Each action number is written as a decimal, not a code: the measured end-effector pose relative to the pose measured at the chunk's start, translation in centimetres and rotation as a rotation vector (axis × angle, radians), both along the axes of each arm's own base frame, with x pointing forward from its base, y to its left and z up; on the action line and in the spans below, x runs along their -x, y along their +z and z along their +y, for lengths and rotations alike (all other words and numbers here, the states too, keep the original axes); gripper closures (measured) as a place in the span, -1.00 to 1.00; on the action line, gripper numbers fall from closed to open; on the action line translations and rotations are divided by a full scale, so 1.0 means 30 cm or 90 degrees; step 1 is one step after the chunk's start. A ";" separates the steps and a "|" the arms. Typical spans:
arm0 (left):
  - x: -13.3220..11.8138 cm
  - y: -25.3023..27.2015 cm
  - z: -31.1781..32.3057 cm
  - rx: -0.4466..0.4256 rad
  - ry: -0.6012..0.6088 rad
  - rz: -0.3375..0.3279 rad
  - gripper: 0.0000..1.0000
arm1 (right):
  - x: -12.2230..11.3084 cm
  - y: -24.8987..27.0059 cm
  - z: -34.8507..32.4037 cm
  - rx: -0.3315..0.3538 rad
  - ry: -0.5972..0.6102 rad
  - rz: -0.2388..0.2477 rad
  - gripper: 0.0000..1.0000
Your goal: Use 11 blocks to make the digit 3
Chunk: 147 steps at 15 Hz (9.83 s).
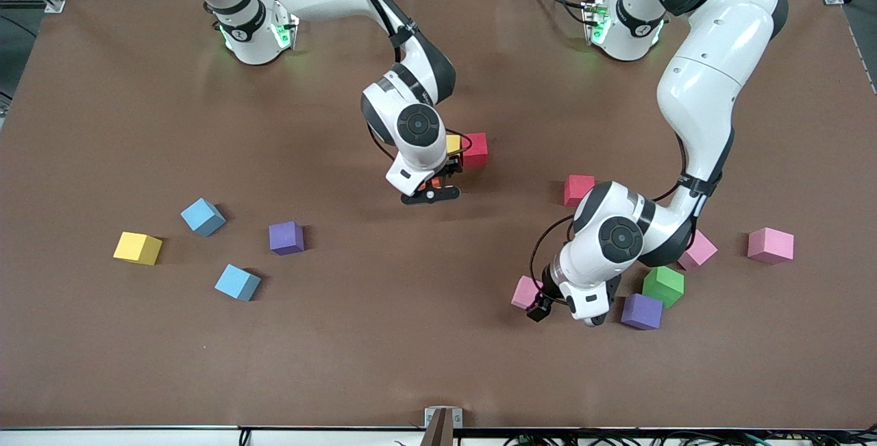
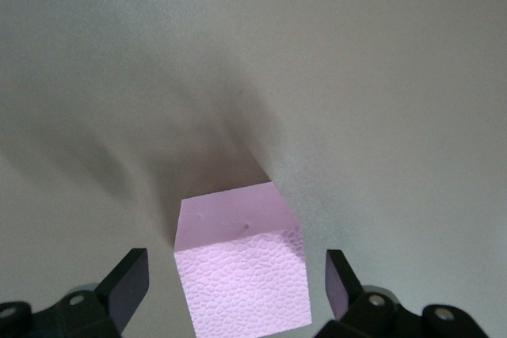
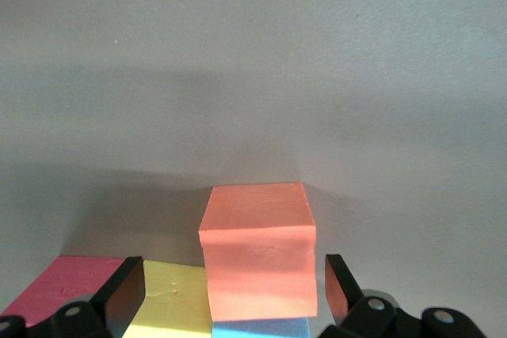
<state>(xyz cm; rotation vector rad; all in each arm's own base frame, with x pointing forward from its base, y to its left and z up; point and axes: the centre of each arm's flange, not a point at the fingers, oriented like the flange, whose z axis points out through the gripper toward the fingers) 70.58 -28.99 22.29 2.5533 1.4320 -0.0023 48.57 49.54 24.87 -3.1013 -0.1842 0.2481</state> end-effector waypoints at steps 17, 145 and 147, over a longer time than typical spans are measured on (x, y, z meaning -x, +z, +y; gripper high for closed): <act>-0.024 -0.062 -0.002 -0.034 -0.003 -0.017 -0.12 | -0.483 0.053 -1.034 -0.021 0.121 0.008 -1.00; 0.057 0.727 0.392 -0.038 -0.114 0.114 -0.12 | -0.164 -0.226 -0.080 0.023 0.052 0.020 -0.55; 0.058 0.729 0.390 -0.038 -0.115 0.113 -0.12 | -0.180 -0.231 -0.110 0.032 0.045 0.026 -0.96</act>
